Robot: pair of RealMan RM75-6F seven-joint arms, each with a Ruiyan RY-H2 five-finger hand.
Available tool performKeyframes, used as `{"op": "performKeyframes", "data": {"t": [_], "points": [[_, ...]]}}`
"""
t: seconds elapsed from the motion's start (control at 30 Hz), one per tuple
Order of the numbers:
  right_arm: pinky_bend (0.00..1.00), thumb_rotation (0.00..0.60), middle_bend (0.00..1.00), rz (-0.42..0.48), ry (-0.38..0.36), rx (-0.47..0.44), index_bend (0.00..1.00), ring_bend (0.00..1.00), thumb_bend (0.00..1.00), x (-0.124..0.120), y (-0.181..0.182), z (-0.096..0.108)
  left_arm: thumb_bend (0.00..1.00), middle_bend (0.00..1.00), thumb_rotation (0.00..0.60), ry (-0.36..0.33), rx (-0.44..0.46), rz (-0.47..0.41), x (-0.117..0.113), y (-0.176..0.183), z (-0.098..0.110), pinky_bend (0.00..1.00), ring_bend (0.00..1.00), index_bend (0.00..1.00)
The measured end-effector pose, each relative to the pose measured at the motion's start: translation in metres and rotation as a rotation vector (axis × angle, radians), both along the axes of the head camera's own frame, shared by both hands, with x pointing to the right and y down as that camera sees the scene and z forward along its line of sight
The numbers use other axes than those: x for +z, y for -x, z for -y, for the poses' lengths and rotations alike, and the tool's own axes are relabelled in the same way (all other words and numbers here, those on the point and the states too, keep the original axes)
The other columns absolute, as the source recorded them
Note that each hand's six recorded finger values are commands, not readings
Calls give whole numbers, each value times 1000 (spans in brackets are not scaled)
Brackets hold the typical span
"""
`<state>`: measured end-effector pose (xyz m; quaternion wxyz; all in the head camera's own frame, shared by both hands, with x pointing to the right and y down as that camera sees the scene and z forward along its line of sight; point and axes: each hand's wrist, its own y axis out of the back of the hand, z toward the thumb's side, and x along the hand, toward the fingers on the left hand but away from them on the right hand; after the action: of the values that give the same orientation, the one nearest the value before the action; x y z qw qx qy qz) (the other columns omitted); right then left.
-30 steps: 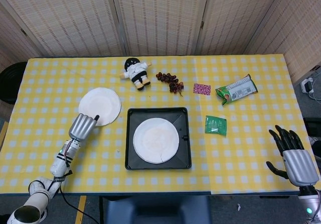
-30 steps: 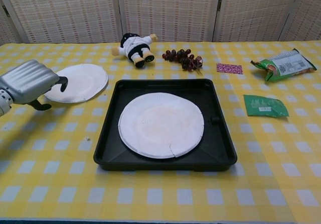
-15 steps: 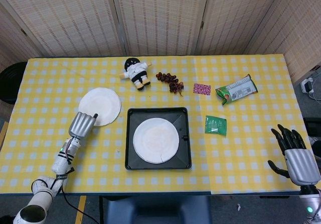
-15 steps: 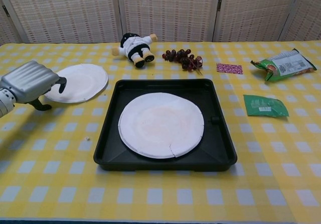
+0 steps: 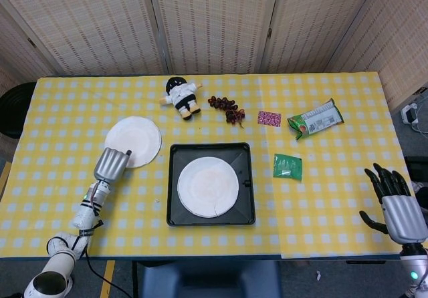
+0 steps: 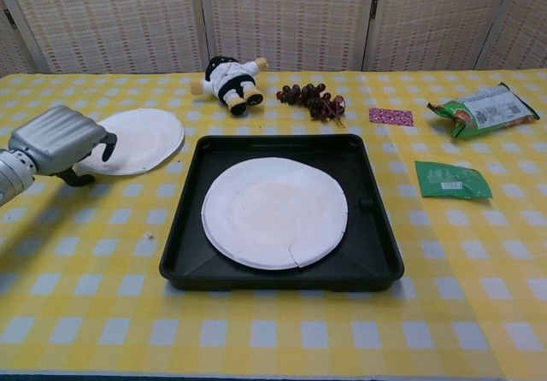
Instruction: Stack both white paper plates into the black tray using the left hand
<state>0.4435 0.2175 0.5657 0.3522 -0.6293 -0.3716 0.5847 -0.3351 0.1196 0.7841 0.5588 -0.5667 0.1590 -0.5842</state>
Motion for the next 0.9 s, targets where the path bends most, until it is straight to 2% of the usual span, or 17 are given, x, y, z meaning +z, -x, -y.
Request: {"op": "performKeyframes", "data": {"t": [0.4,0.67,0.9], "points": [[0,600,0,-8,2,11,0,0,292,1,-3,2,427,1000,600,7,-3,-20,3,-8,-2,1000,1000,657],[0,600,0,-7,1,7,0,0,292,1,-3,2,451,1000,600,-24,3,-54,-3,-13,-2,1000,1000,664],[0,600,0,-1,-2,1,0,0,291,-1,-1,0,475,1000,600,-62,-8,-123,-14,-17,-1,1000,1000,670]]}}
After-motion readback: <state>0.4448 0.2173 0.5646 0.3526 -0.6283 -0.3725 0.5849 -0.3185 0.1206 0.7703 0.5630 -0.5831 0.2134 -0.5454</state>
